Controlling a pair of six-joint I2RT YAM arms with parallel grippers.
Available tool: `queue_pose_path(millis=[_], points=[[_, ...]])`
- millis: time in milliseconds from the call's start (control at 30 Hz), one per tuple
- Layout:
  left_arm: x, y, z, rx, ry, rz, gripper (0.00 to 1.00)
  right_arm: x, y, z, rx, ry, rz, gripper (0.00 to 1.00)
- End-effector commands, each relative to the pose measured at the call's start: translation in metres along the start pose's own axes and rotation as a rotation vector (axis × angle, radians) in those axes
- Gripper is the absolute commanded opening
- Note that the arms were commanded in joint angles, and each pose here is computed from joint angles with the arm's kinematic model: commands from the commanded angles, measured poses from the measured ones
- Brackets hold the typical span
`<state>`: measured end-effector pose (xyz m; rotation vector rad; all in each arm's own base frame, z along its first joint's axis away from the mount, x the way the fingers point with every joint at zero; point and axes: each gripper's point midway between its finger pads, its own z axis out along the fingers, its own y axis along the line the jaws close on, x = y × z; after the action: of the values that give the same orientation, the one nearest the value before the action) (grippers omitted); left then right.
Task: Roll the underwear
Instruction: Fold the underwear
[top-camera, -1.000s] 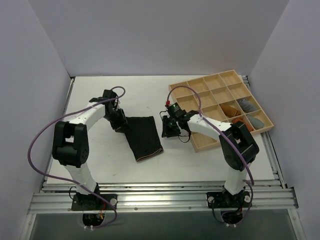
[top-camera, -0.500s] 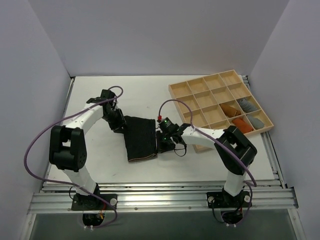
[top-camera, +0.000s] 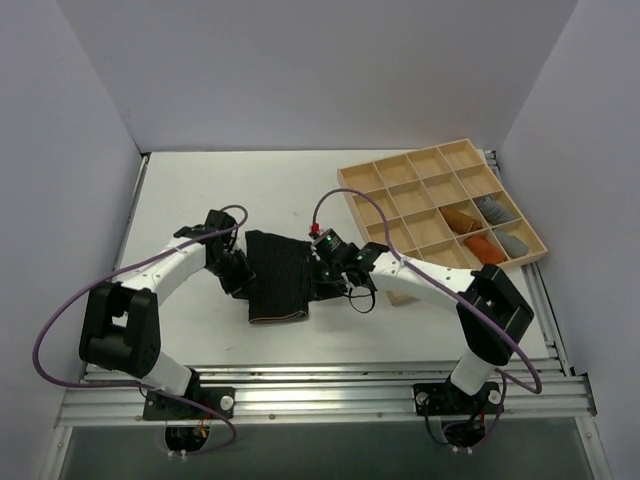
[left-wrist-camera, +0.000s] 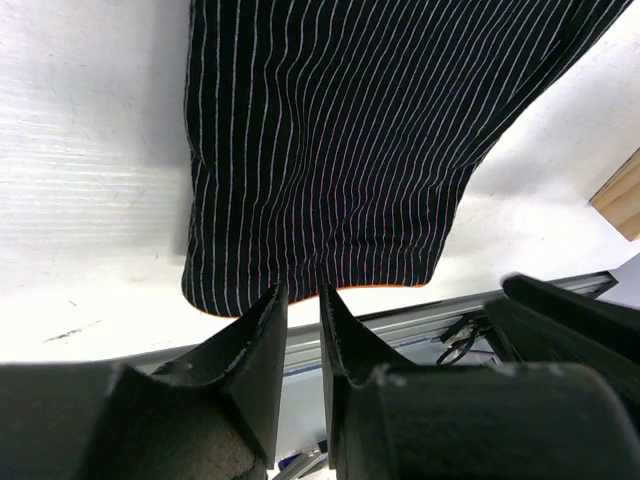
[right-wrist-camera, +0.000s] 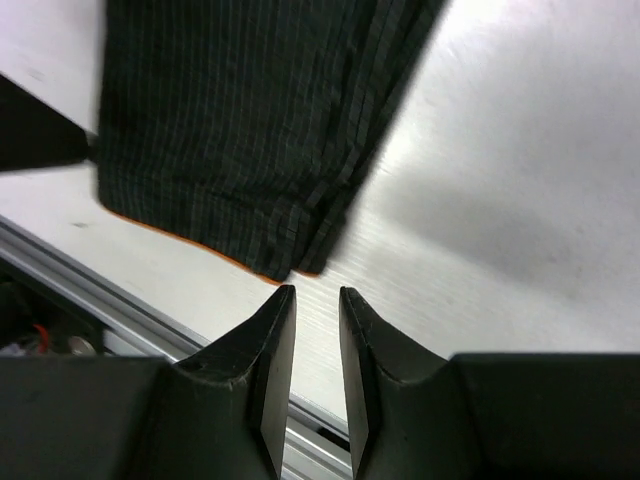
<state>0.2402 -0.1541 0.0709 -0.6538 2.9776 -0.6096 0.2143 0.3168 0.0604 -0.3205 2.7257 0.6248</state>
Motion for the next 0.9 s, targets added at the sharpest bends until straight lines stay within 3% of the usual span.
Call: queue_pose_path(millis=[0,233,533,867], points=[[0.0,-0.015,-0.002,0.055,-0.027,0.007,0.27,-0.026,0.026,-0.012,-0.031,-0.063,-0.021,0.2],[0.01,-0.001,0.013,0.0,-0.009,-0.006,0.23,-0.037,0.042,0.007,-0.038,-0.055,-0.059,0.19],[0.023,0.021,0.035,-0.07,0.022,-0.008,0.21,0.033,-0.001,0.048,0.102,0.067,-0.09,0.17],[0.023,0.054,0.058,-0.205,0.01,0.005,0.16,0.059,-0.034,0.072,0.19,0.115,-0.09,0.16]])
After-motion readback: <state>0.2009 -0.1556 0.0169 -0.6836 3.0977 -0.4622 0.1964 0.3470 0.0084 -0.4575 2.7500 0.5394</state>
